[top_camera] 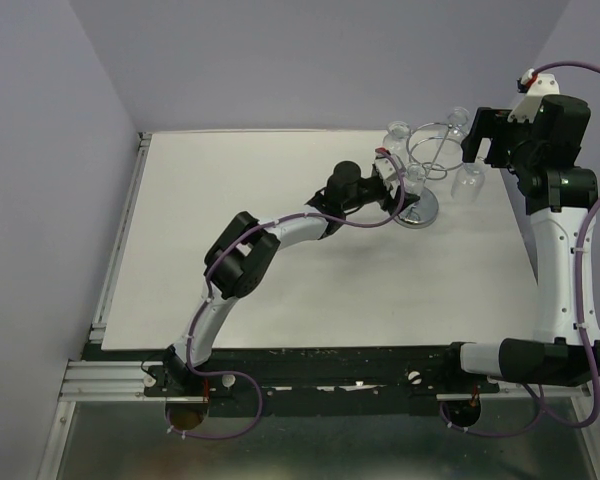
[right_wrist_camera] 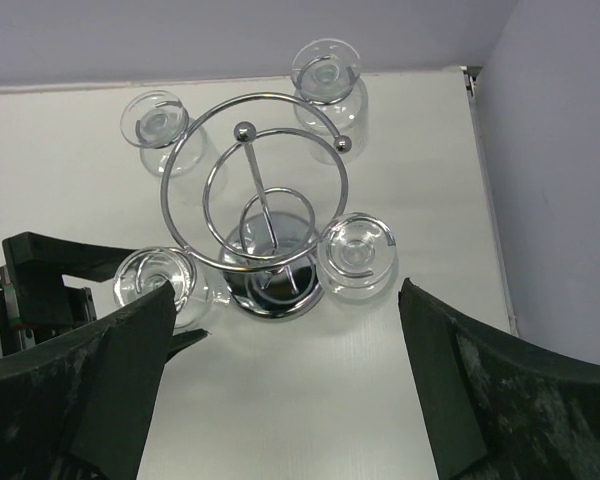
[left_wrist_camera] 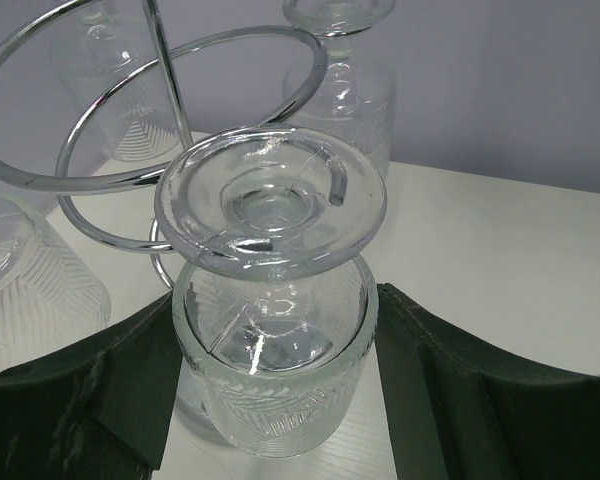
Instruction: Take the wine glass off the wine glass rack
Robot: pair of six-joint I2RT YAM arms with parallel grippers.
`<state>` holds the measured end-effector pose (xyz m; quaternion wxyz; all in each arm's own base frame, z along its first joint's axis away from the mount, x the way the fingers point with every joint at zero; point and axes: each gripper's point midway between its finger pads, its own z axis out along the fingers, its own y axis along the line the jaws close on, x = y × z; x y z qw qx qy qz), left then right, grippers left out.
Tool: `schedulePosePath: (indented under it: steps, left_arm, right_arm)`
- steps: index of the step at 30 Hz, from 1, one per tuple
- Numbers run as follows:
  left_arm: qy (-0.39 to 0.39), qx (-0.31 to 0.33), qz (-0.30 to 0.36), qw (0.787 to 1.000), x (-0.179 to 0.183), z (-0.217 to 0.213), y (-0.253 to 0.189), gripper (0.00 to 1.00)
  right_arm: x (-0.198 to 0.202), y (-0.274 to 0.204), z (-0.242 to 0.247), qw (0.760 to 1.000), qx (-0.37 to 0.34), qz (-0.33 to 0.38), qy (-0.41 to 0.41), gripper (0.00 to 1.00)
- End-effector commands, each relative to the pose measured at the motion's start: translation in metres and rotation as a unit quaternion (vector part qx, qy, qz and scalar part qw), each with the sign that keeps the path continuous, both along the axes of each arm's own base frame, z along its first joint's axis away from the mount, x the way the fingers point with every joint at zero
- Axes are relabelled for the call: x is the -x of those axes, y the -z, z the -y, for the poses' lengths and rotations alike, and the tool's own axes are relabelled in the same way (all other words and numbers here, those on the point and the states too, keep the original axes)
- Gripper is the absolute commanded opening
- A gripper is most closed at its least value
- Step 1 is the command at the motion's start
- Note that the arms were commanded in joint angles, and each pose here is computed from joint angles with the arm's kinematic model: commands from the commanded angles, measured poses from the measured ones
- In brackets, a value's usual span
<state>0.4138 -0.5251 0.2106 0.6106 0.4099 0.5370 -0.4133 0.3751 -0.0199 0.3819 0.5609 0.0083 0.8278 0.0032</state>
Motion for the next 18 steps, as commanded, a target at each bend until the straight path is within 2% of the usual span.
schedulePosePath:
  steps: [1, 18]
  left_arm:
    - [0.044, 0.042, 0.013, 0.998, 0.029, 0.004, -0.048, 0.0]
    - [0.011, 0.061, 0.013, 0.998, 0.026, -0.007, -0.062, 0.0]
  right_arm:
    - [0.007, 0.0, 0.001, 1.0, -0.005, 0.003, 0.005, 1.0]
    - [0.013, -0.003, -0.002, 1.0, -0.009, 0.008, -0.001, 1.0]
